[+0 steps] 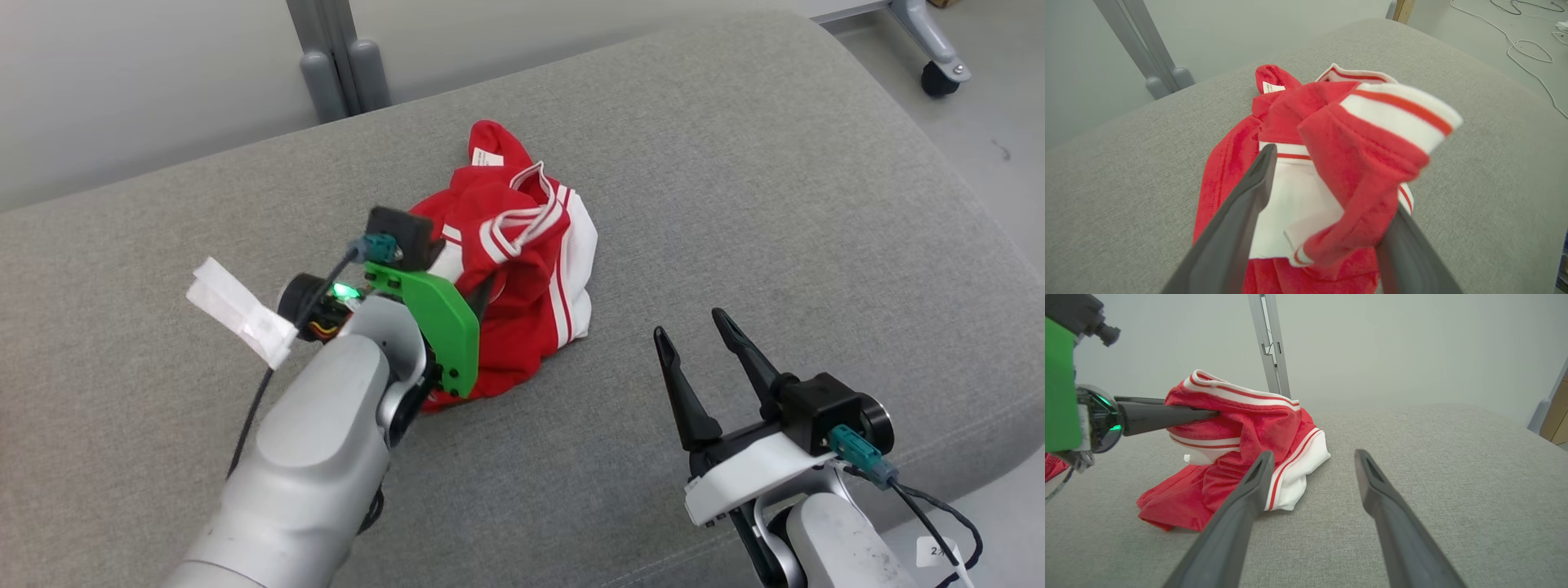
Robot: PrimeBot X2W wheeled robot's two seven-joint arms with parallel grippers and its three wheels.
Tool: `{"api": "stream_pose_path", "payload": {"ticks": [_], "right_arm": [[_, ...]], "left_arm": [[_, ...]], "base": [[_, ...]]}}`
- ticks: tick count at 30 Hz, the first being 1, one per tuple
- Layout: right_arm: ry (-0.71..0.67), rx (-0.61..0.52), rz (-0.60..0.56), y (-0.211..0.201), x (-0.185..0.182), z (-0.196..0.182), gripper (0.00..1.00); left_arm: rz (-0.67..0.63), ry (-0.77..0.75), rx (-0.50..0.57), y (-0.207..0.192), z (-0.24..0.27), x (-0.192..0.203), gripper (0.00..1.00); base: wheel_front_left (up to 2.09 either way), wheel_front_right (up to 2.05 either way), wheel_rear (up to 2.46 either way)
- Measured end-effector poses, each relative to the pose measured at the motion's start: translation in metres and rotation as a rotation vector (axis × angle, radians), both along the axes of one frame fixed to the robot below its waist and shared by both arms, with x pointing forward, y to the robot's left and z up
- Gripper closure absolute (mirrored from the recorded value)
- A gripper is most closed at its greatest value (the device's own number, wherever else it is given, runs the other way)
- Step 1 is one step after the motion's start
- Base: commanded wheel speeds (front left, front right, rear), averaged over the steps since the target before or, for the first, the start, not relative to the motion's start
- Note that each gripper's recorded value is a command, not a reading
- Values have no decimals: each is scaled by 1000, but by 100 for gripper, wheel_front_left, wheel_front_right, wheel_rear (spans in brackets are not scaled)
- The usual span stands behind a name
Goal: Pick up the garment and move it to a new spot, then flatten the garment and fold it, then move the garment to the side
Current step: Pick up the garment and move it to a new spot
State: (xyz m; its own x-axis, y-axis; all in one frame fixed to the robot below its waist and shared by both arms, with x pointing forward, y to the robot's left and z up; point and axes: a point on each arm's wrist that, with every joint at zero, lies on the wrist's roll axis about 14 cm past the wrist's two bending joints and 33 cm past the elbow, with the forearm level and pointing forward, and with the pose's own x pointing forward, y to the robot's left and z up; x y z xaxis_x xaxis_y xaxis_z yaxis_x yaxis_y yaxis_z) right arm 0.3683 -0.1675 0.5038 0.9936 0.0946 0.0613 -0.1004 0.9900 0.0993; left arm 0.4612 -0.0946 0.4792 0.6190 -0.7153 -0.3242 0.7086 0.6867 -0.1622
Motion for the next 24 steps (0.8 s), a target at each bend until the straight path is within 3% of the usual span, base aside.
{"api": "stream_pose_path", "payload": {"ticks": [8, 12, 24], "right_arm": [[-17, -1, 14, 5, 5, 4, 0], [-11, -7, 35, 12, 5, 1, 0], [-42, -16, 104, 35, 10, 9, 0]], "left_arm": [[103, -44, -266, 18, 12, -25, 0], [223, -118, -359, 58, 25, -26, 0], [672, -338, -421, 215, 63, -61, 0]], "base": [[0, 0, 0], [0, 0, 0], [0, 0, 0]]}}
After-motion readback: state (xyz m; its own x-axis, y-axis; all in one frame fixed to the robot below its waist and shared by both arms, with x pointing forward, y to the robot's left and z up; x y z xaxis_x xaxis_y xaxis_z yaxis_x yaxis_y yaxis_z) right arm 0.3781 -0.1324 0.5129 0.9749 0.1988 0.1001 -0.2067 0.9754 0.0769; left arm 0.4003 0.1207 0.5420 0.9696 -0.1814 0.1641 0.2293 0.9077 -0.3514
